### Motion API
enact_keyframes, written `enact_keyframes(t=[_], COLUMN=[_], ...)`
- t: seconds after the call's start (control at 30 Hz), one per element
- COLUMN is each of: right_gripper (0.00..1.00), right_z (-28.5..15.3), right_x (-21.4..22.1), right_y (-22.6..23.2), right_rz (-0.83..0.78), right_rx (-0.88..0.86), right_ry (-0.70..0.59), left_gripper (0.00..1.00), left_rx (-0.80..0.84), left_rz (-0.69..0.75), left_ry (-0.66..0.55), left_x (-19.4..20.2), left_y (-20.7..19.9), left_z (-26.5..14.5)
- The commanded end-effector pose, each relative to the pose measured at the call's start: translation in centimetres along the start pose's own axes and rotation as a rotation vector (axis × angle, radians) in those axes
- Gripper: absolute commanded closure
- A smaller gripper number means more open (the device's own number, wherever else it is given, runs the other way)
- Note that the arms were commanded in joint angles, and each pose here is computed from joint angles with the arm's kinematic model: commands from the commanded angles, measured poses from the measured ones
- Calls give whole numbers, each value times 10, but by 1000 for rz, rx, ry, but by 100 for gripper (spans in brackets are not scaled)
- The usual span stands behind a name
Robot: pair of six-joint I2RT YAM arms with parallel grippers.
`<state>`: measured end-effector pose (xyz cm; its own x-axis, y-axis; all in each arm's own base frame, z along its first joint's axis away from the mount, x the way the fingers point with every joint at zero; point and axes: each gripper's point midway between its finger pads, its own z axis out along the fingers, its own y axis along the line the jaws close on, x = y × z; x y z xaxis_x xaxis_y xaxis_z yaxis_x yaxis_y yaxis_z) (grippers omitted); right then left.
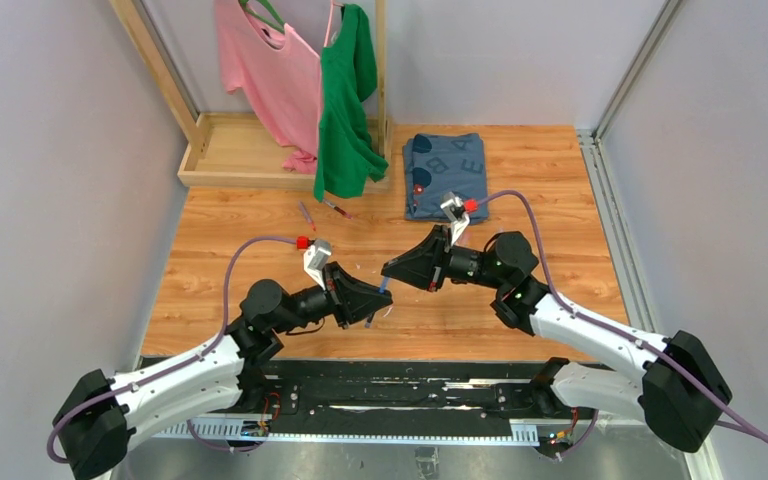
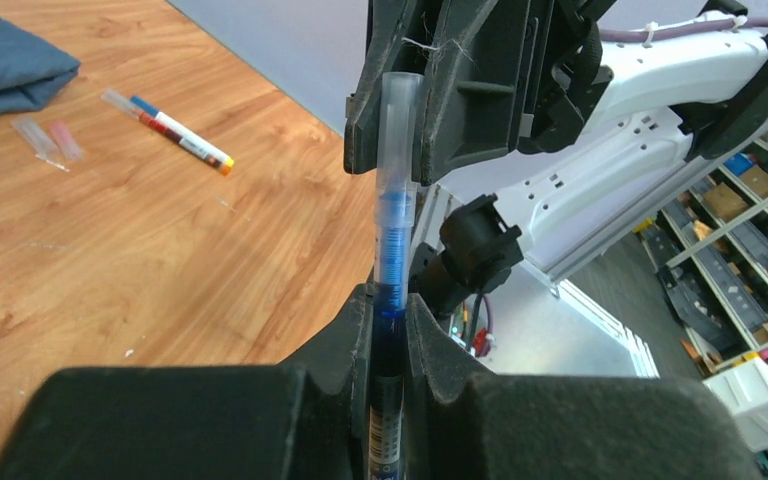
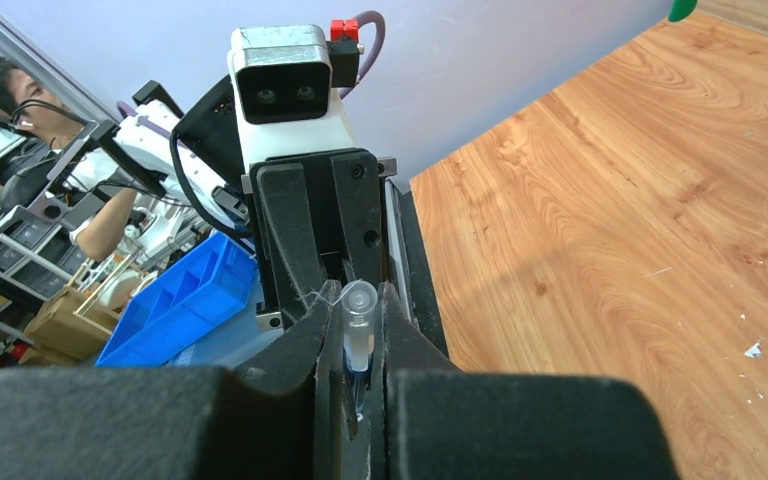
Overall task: Insert the pens into the pen caps
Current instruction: Insert the pen cap onto the pen, then place the pen at the center of the board.
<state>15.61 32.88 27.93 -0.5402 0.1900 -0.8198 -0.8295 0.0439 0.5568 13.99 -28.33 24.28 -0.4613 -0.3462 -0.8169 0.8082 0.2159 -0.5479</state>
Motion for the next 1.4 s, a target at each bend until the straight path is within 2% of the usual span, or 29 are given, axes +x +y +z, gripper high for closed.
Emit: enact_keyframes(t=[0.0, 0.13, 0.27, 0.33, 0.53, 0.63, 0.7, 0.77, 0.83, 0.93, 1.03, 1.13, 1.37], right_gripper=[99, 99, 99, 99, 99, 100, 100, 99, 99, 99, 100, 99, 99], right_z=[-22, -26, -23, -21, -33, -49, -65, -92, -124, -168, -204, -228, -252], right_x=[113, 131, 99, 67, -14, -34, -44, -48, -45, -41, -23, -17, -6], right_y=[16, 15, 0, -15, -63, -79, -93, -114, -139, -170, -199, -220, -268], right_rz=[204, 219, 143, 79, -91, -124, -175, -199, -186, -135, -29, 14, 157], right_rx=[-76, -69, 58, 178, 545, 670, 766, 911, 1054, 1221, 1331, 1415, 1478], right_ry=[383, 465, 412, 335, 48, 9, 34, 97, 186, 311, 488, 610, 719], left_gripper=[100, 100, 99, 91, 55, 41, 36, 26, 20, 16, 15, 15, 15], left_rx=[117, 136, 116, 100, 59, 48, 25, -57, -178, -360, -503, -546, -595], left_rz=[77, 79, 107, 133, 178, 181, 191, 197, 202, 200, 185, 177, 164], left_ry=[-391, -365, -267, -183, 28, 93, 94, 88, 98, 120, 117, 103, 92], left_x=[-115, -115, -93, -70, 0, 20, 23, 24, 24, 23, 19, 12, 8], left_y=[-43, -45, -34, -22, 15, 23, 28, 42, 62, 93, 119, 128, 136], left_z=[-3, 2, 9, 11, 3, -3, -8, -13, -19, -28, -39, -44, -48])
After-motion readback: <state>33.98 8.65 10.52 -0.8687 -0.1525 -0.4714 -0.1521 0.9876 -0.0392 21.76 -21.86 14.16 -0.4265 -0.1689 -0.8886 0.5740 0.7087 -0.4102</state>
